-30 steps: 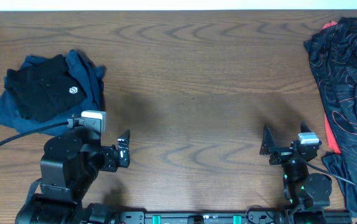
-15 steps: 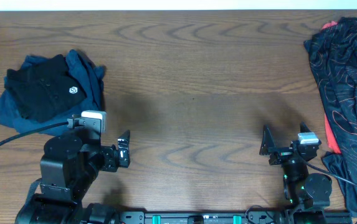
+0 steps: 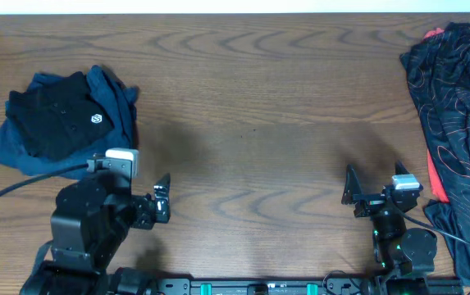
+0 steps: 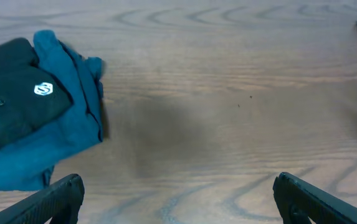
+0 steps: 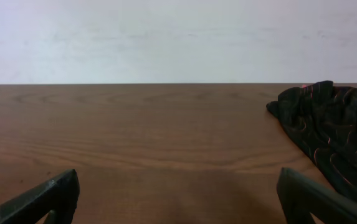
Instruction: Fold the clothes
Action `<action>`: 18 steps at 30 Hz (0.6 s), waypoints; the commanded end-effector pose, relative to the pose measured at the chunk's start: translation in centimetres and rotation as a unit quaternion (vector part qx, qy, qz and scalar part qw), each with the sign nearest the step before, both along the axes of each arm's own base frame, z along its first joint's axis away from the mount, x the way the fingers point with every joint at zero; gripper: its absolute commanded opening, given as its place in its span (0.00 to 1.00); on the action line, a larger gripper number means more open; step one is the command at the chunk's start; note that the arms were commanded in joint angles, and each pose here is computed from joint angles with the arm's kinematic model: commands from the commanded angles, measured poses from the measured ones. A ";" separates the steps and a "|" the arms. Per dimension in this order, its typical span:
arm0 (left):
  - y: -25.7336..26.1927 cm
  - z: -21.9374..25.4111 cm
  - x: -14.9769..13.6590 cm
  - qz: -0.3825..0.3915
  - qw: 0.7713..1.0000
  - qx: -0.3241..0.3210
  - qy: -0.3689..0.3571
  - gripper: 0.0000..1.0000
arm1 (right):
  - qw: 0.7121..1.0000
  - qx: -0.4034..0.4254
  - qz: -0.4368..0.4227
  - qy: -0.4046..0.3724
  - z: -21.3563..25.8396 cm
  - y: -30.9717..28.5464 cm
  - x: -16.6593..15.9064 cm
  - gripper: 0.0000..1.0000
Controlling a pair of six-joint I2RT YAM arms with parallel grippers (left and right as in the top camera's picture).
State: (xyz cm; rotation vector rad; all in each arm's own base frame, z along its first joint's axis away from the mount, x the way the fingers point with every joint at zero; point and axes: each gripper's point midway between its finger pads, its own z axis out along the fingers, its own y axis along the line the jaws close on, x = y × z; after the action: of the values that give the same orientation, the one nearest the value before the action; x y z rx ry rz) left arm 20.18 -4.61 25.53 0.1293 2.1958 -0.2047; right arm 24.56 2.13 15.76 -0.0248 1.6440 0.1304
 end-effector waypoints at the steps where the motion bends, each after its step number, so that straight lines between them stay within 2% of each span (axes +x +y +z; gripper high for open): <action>1: 0.8 -1.2 -0.8 0.007 1.000 0.022 -0.006 0.98 | 1.000 -0.006 0.003 -0.002 0.0 0.0 0.0 0.99; 6: 1.2 -4.3 -1.7 0.012 0.999 0.021 -0.031 0.98 | 1.000 -0.006 0.002 -0.002 0.0 0.0 0.0 0.99; 12: 2.1 -6.1 -0.4 0.042 0.990 0.016 -0.131 0.98 | 1.000 -0.006 0.003 -0.002 0.0 0.0 0.0 0.99; 18: 2.1 -8.1 0.7 0.049 0.983 0.007 -0.176 0.98 | 1.000 -0.006 0.003 -0.002 0.0 0.0 0.0 0.99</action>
State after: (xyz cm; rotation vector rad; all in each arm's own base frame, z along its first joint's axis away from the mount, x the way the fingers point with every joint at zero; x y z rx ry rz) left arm 20.44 -3.03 17.86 0.0786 1.8814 -0.1296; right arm 24.56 2.19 15.77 -0.0281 1.6437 0.1333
